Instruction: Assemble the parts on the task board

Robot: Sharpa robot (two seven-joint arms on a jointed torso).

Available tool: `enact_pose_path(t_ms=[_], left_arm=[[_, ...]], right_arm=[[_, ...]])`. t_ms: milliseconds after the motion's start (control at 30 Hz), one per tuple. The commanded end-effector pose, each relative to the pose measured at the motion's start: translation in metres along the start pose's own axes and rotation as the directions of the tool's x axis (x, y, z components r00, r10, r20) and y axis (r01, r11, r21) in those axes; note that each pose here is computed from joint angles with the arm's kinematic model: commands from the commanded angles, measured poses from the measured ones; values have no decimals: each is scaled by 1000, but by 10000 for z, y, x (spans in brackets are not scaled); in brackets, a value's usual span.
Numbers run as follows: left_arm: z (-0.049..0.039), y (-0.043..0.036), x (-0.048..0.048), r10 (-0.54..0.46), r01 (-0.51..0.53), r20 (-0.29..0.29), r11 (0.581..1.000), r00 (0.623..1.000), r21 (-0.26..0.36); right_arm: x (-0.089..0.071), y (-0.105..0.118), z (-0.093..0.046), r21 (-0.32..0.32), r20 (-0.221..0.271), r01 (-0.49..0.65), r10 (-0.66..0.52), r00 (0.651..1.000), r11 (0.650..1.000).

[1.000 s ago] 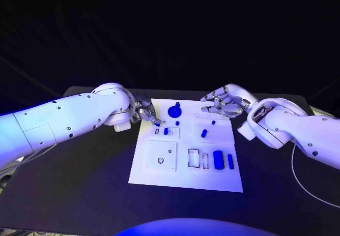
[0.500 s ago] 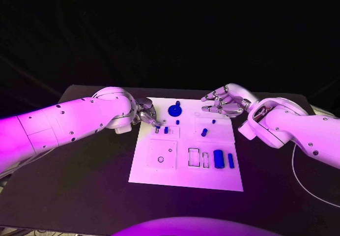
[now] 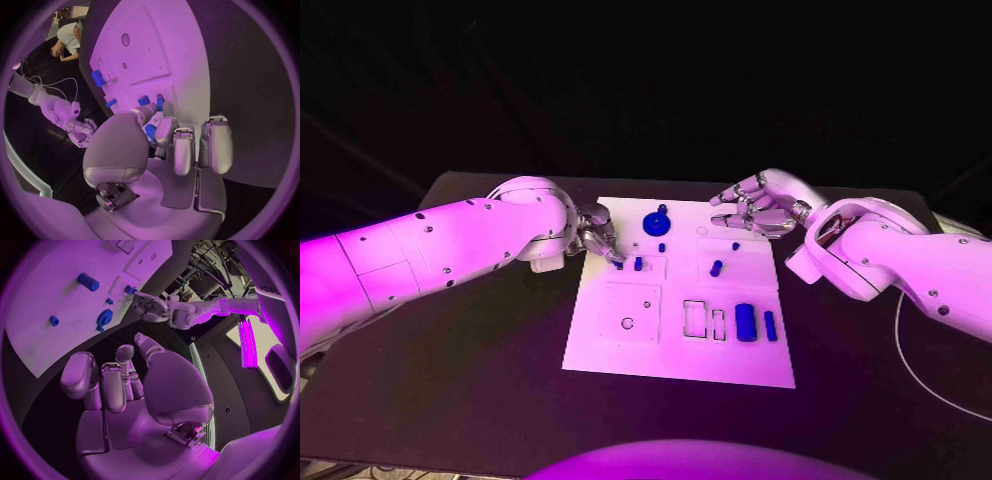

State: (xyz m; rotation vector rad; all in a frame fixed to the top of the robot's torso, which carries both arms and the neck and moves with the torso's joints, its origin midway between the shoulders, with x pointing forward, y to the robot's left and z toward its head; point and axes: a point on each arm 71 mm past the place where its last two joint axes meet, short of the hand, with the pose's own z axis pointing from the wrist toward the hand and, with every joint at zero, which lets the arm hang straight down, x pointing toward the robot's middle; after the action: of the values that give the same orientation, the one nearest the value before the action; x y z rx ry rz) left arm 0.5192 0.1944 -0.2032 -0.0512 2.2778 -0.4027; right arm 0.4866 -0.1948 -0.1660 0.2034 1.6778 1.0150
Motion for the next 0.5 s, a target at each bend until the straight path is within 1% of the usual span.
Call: enact_pose_path(t_ms=[33, 200, 500], left_arm=[[1, 2, 35, 36, -37, -42, 999, 998, -11], [0, 0, 48, 44, -44, -57, 999, 997, -9], [4, -8, 51, 46, -46, -60, 999, 997, -9]], right_arm=[[15, 3, -1, -4, -14, 0, 0, 1000, 1000], [19, 0, -3, -3, -15, -1, 1, 1000, 1000], [23, -1, -5, -3, -16, -1, 1, 1000, 1000]])
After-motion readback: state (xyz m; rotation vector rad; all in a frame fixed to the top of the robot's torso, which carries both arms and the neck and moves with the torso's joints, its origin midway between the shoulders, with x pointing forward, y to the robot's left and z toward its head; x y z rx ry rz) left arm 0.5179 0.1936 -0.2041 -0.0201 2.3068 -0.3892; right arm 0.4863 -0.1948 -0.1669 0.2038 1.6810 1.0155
